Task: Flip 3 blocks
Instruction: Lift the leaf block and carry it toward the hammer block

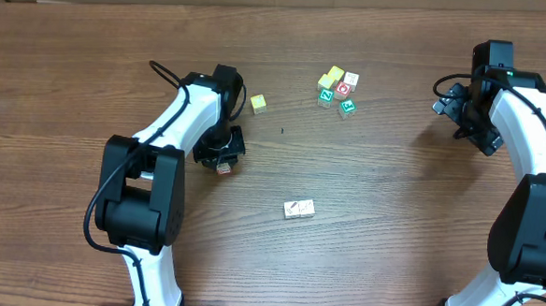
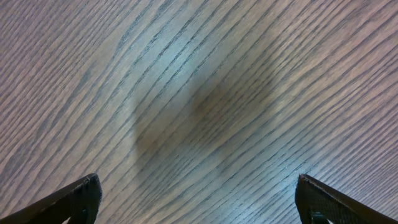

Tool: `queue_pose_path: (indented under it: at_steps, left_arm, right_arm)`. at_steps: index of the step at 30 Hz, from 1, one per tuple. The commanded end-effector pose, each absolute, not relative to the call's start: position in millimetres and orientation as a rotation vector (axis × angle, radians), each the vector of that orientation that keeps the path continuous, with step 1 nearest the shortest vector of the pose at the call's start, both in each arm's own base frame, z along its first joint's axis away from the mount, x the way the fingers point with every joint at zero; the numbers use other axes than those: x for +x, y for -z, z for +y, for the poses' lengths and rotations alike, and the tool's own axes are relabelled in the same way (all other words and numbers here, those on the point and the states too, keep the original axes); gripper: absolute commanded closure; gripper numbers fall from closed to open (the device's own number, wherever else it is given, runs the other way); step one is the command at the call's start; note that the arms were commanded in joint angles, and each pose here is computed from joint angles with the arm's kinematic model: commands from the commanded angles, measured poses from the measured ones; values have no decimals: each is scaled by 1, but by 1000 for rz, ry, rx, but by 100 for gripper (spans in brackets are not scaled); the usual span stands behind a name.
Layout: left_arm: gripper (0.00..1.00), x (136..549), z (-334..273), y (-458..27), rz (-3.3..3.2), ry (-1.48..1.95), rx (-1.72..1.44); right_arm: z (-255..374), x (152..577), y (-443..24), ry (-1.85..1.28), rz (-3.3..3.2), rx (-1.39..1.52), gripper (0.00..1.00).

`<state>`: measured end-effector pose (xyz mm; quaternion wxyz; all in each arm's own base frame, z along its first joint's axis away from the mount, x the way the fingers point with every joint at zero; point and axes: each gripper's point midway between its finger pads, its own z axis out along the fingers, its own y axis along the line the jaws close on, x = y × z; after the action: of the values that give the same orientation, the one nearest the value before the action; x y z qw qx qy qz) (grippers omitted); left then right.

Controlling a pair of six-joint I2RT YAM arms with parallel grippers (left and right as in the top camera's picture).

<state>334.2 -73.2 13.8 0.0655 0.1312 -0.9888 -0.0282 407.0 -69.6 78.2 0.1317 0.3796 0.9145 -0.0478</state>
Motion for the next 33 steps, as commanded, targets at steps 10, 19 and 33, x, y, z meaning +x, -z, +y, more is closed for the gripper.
queue_pose_path:
  at_steps: [10,19,33]
  left_arm:
    - [78,318,-95,-62,-3060,41,236]
    - [78,280,-120,-58,-2971,83,113]
    - [75,243,-160,-48,-2929,111,129]
  right_arm:
    - [-71,413,-96,121,2610,1085,0]
    - [-71,413,-96,121,2610,1085,0]
    - [-71,413,-96,121,2610,1085,0]
